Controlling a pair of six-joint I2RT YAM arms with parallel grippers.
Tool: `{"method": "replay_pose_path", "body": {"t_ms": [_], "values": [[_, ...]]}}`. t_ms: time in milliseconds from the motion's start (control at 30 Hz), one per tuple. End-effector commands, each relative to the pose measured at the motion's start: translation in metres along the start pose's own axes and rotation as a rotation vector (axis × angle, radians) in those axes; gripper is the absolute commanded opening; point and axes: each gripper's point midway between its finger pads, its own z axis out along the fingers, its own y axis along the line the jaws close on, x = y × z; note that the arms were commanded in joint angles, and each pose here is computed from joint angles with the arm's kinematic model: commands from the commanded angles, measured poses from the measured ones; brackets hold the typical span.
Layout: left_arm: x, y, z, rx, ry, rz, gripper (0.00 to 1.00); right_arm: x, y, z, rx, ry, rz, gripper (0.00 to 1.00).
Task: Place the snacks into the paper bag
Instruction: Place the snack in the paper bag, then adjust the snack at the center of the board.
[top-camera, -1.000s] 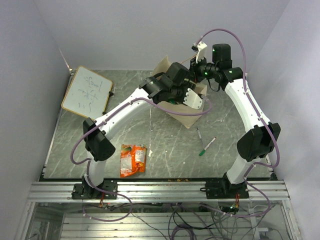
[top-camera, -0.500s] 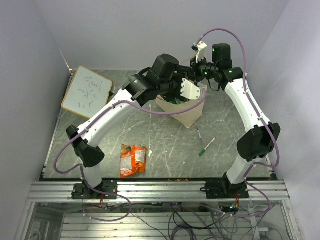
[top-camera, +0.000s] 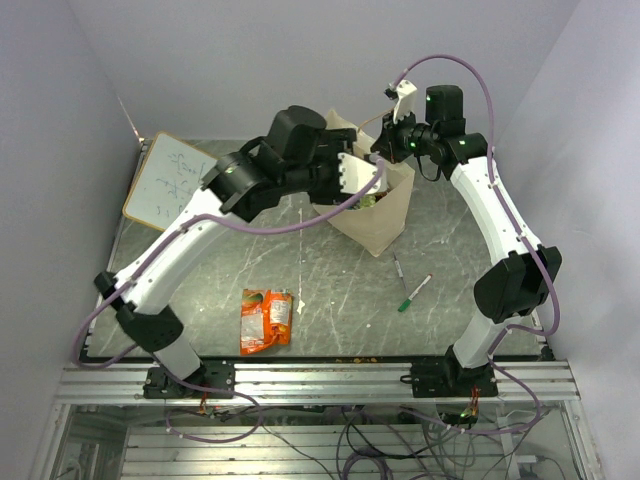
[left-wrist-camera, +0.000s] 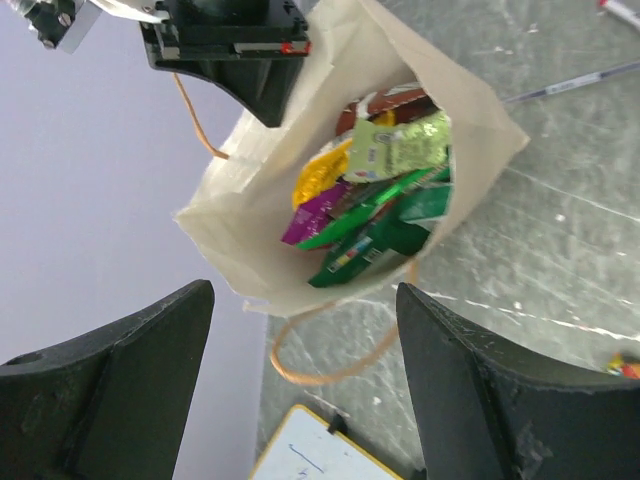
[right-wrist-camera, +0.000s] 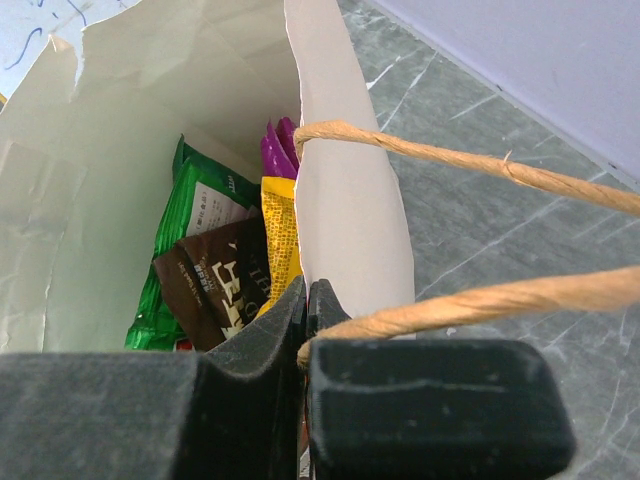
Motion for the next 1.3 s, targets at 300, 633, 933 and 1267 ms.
{"method": "replay_pose_path", "body": {"t_ms": [300,633,933,1267], "values": [[0.082,-0.095,-0.049,0.251,0.130,-0.190,0.84,-0.015,0.011,-0.012,-0.017,-0.044,-0.009,0.00],[0.186,-0.159,-0.052,0.277,0.346,-0.425,0.82,-0.008,0.011,-0.011,-0.015,-0.032,-0.012,0.00],[0.277,-0.219,-0.035,0.384,0.494,-0.593,0.80,-0.003,0.014,-0.009,-0.034,-0.027,-0.003,0.00],[0.322,-0.252,-0.011,0.488,0.559,-0.691,0.78,-0.001,0.015,-0.013,-0.026,-0.028,-0.009,0.00]]}}
